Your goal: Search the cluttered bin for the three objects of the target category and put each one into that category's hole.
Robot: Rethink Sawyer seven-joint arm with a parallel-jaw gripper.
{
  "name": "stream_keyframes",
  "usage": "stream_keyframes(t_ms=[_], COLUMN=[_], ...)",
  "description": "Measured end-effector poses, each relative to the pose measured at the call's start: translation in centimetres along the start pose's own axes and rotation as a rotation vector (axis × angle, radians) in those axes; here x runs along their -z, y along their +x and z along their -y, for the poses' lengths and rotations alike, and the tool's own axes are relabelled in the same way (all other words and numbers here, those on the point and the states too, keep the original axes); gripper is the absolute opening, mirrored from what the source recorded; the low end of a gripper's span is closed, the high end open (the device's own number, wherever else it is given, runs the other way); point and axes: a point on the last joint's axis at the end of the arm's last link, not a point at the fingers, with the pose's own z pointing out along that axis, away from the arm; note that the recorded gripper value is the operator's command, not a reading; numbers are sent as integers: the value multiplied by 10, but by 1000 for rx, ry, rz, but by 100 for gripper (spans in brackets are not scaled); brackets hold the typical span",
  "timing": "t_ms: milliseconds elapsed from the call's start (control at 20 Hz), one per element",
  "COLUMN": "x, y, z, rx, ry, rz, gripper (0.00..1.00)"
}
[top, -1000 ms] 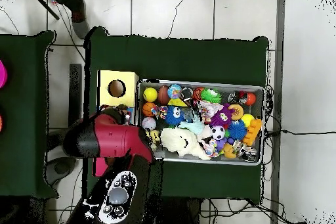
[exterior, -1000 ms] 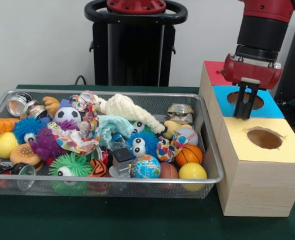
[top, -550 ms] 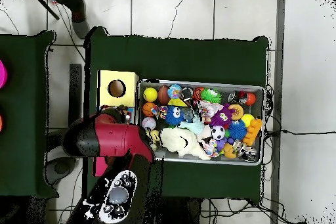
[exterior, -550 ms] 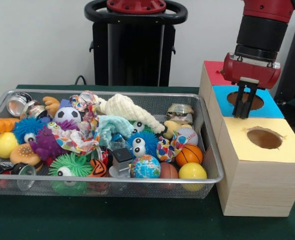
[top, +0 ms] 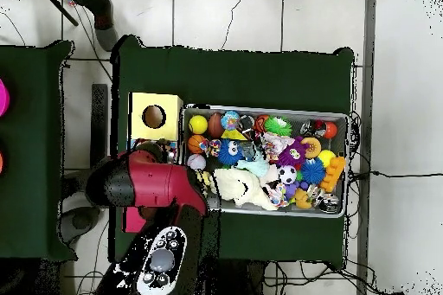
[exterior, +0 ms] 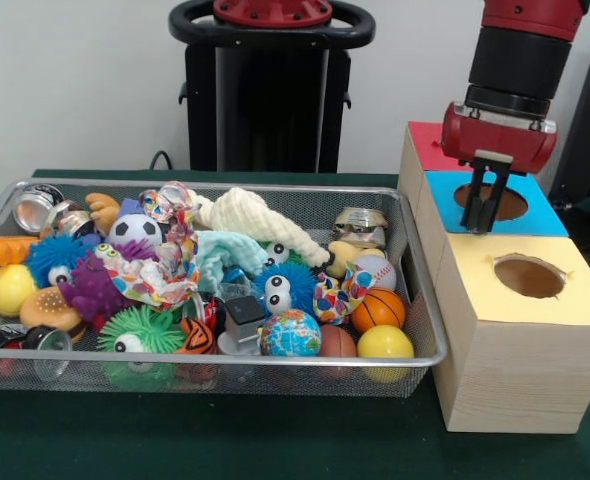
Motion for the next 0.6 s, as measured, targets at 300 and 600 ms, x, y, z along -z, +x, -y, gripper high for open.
stream_keyframes(t_ms=[300, 600], x=[13, 24], y=[-14, -33], z=[30, 68], rx=[-71, -123], ry=[-10, -5], rz=[-49, -103], gripper=[0, 0])
